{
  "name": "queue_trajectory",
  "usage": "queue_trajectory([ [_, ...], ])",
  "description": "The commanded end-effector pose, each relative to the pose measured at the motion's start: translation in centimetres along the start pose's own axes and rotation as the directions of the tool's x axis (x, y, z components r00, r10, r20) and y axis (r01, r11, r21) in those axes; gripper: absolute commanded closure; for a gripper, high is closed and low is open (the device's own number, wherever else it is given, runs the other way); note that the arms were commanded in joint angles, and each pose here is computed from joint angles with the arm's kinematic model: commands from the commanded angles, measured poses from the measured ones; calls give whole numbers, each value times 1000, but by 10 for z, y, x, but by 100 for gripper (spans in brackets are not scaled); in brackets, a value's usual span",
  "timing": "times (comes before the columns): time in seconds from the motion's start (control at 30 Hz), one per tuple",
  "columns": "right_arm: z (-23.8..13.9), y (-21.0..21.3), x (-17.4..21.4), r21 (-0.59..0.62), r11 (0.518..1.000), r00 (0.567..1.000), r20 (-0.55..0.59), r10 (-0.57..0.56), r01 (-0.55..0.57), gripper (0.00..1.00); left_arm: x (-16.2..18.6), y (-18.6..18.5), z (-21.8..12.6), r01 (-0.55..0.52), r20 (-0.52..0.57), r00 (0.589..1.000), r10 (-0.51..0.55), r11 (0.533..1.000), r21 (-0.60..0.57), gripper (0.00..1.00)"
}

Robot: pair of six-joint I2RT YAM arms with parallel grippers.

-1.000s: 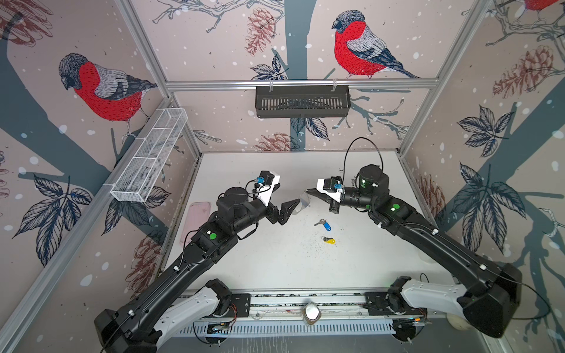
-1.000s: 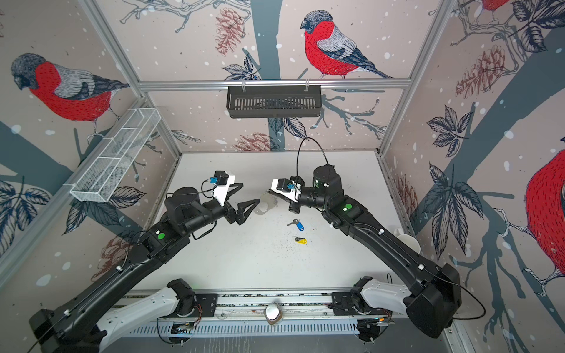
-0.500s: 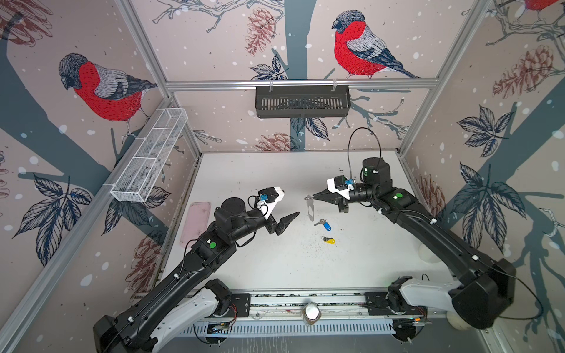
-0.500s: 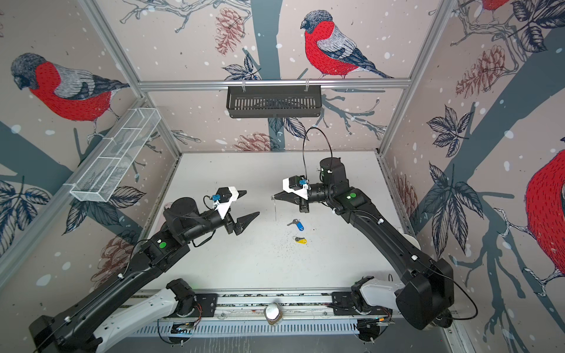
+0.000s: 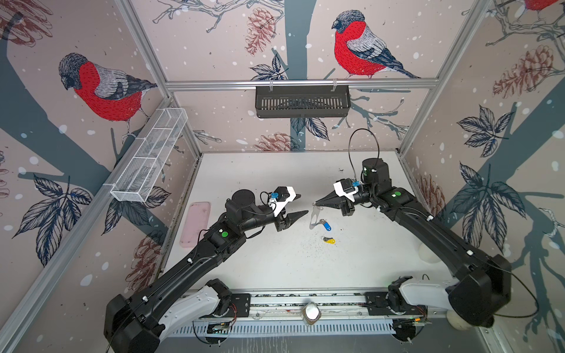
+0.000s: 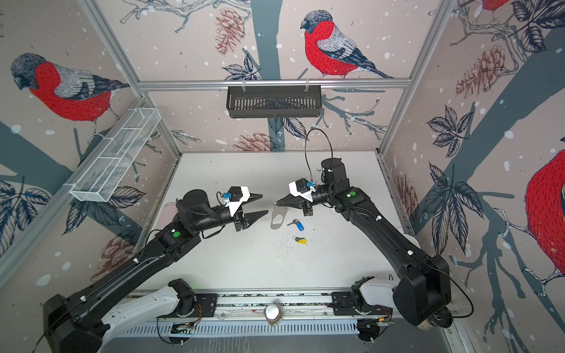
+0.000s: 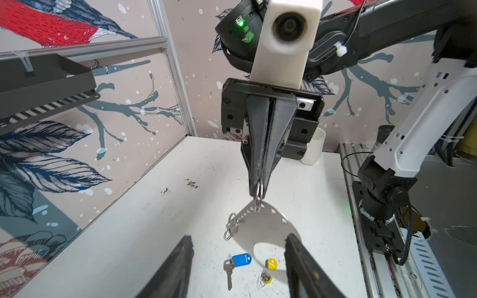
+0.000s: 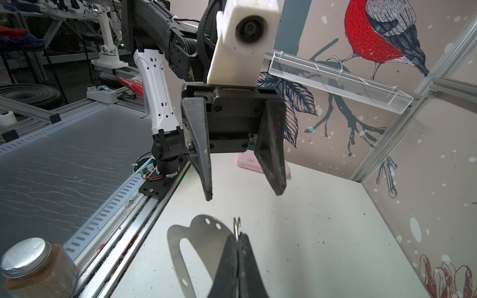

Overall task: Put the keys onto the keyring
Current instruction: 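Bring the lifted plate toward the left gripper and grasp its ring with the left gripper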

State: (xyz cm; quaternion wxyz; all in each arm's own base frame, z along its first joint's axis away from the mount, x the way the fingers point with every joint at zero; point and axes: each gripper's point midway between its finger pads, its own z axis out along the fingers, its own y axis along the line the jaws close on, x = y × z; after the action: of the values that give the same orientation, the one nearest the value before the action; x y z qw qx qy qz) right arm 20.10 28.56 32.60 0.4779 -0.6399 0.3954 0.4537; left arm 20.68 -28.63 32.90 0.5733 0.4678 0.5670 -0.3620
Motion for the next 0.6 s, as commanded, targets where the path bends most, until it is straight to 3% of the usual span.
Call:
queue_trajectory([
  [0.0,0,3,-4,-15,1000,1000,17,-16,16,100,-17,-9,3,-21,72,997,17,998,55,48],
  [0.57,1,1,-2,-19,1000,1000,18,-11,12,100,-17,-10,15,-23,84,996,17,997,71,63],
])
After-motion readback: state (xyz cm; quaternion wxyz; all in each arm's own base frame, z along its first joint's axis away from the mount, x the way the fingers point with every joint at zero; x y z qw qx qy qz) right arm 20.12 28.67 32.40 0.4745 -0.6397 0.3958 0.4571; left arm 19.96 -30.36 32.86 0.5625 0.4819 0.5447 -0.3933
